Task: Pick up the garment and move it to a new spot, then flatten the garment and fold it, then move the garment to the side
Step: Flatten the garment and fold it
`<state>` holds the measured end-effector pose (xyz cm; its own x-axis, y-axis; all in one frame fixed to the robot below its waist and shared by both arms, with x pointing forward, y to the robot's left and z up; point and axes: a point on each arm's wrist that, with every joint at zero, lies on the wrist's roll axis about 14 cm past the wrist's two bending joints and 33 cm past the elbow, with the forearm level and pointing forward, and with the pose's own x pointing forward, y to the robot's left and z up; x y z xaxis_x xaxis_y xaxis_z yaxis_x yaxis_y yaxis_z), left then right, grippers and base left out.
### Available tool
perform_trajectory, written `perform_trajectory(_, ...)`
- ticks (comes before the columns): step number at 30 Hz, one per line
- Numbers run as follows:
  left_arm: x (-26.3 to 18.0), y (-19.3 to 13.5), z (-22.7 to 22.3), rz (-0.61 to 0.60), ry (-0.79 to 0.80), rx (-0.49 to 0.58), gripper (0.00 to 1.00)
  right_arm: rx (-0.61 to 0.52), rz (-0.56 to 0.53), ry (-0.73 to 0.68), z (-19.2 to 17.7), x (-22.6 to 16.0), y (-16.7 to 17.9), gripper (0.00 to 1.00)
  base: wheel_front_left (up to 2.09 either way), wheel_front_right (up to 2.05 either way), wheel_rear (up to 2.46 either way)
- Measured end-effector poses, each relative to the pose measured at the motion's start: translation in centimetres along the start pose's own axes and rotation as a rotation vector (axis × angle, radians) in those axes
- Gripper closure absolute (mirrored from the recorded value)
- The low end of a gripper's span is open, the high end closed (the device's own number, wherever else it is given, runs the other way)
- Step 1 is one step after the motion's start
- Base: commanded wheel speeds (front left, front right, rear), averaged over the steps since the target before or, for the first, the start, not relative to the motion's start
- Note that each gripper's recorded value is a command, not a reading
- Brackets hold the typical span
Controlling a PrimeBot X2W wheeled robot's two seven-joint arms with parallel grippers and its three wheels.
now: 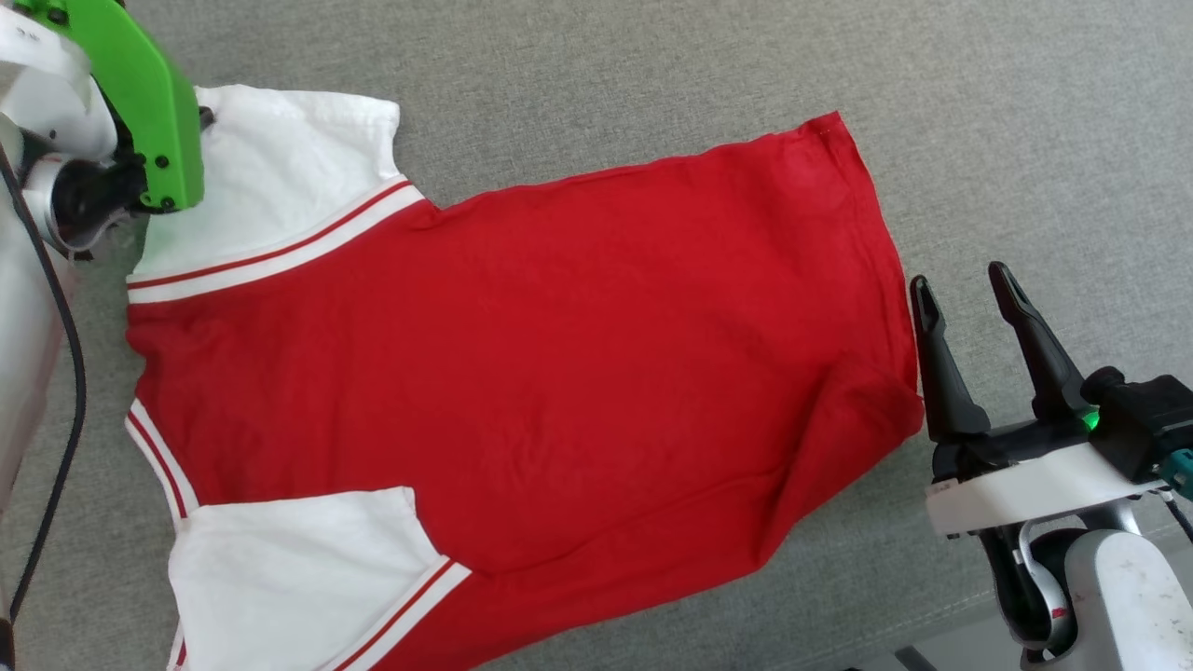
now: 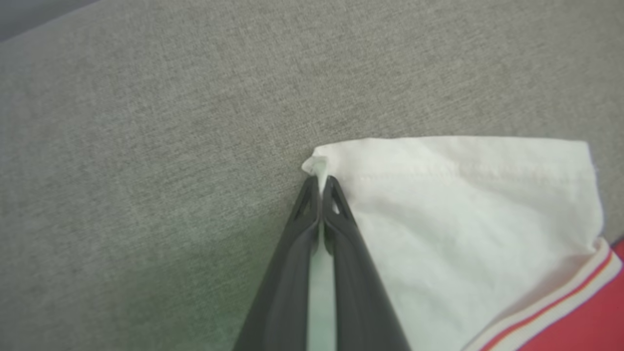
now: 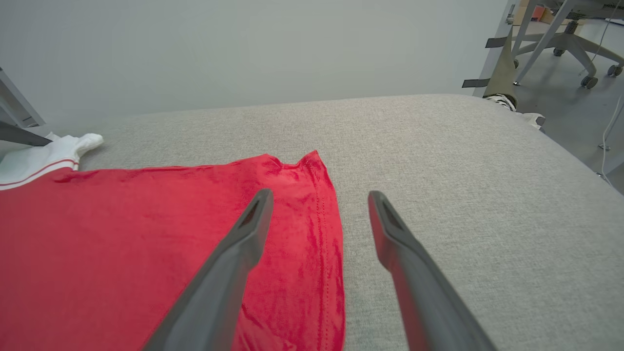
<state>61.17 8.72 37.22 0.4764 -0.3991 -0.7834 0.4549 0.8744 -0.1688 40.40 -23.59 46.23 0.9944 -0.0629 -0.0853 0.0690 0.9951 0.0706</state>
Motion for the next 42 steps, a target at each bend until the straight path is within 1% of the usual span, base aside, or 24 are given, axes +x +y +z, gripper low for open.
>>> perform_trajectory(4, -1.7, -0.3, 0.4, 0.01, -0.078, 0.006, 1.0, -0.026, 0.006, 0.003, 0.9, -0.2, -0.5, 0.0, 0.0, 0.0, 0.0)
perform_trajectory(10, -5.9, -1.2, 2.9, 0.014, -0.24, 0.034, 1.0, -0.085, 0.033, 0.06, 1.9, -0.5, -1.0, 0.0, 0.0, 0.0, 0.0)
perform_trajectory(13, -8.1, -1.8, 3.5, 0.015, -0.312, 0.043, 1.0, -0.134, 0.064, 0.136, 1.7, -0.4, -1.2, 0.0, 0.0, 0.0, 0.0)
perform_trajectory(17, -10.8, -2.7, 2.8, 0.021, -0.364, 0.052, 1.0, -0.169, 0.118, 0.255, 1.4, 0.2, -0.9, 0.0, 0.0, 0.0, 0.0)
perform_trajectory(22, -14.3, -3.2, 2.0, 0.049, -0.424, 0.065, 1.0, -0.214, 0.176, 0.404, 1.3, 2.1, -0.6, 0.0, 0.0, 0.0, 0.0)
perform_trajectory(26, -16.2, -3.9, 0.4, 0.057, -0.437, 0.066, 1.0, -0.231, 0.221, 0.535, 0.7, 3.9, 0.1, 0.0, 0.0, 0.0, 0.0)
perform_trajectory(29, -16.9, -4.2, 0.0, 0.062, -0.454, 0.069, 1.0, -0.227, 0.234, 0.609, 0.2, 5.4, 0.4, 0.0, 0.0, 0.0, 0.0)
perform_trajectory(35, -17.0, -4.4, -1.2, 0.064, -0.452, 0.068, 1.0, -0.272, 0.234, 0.719, -1.2, 8.5, 0.2, 0.0, 0.0, 0.0, 0.0)
perform_trajectory(42, -16.5, -3.9, -2.6, 0.08, -0.435, 0.065, 1.0, -0.299, 0.255, 0.844, -5.3, 10.7, 1.0, 0.0, 0.0, 0.0, 0.0)
